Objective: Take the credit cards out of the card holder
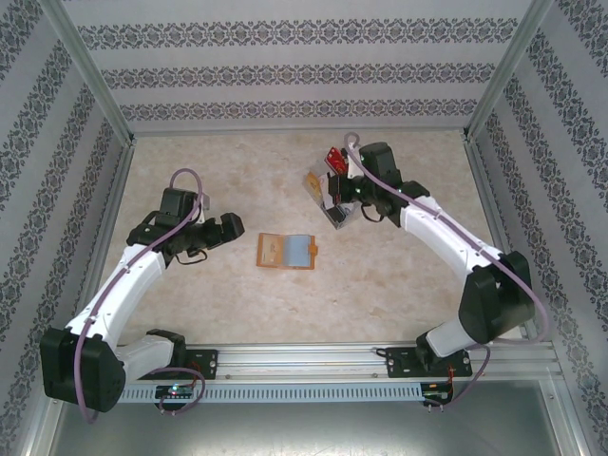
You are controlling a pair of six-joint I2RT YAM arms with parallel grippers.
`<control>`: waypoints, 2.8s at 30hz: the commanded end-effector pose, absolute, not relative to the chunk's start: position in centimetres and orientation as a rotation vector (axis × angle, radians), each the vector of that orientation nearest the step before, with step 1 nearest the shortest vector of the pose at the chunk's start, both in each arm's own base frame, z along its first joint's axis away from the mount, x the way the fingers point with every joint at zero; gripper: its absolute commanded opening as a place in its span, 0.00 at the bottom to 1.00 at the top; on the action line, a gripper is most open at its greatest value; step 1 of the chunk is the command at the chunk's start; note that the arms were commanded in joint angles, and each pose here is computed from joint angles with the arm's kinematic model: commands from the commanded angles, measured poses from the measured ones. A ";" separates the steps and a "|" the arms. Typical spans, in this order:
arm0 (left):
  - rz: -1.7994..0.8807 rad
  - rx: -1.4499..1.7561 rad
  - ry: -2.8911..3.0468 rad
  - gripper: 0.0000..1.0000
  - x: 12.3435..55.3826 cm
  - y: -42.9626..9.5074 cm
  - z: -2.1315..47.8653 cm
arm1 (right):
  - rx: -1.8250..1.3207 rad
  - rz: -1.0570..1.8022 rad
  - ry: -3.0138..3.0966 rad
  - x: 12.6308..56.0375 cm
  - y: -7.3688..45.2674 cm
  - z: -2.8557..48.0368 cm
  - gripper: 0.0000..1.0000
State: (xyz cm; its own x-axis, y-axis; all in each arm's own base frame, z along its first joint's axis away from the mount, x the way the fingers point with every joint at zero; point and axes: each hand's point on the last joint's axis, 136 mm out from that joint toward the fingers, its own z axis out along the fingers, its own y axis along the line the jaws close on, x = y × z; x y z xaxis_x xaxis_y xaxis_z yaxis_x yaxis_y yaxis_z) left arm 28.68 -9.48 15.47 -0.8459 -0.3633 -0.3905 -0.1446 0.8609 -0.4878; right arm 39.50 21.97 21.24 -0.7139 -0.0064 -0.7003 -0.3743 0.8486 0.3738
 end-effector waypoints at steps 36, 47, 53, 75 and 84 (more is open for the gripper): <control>-0.447 -0.335 2.569 1.00 27.8 -7.2 15.3 | -0.648 0.149 2.634 45.8 17.7 10.2 0.07; -0.453 -0.327 2.567 1.00 27.8 -7.3 15.3 | -0.692 0.137 2.659 45.1 17.5 9.9 0.01; -0.454 -0.327 2.569 1.00 27.8 -7.3 15.3 | -0.715 0.115 2.643 44.9 17.2 10.9 0.00; -0.534 -0.309 2.613 0.99 27.9 -8.5 14.3 | -0.426 0.355 2.577 40.6 20.7 16.7 0.46; -0.759 -0.304 2.678 0.96 28.6 -11.6 12.7 | -0.155 0.772 2.637 34.1 29.4 12.9 0.47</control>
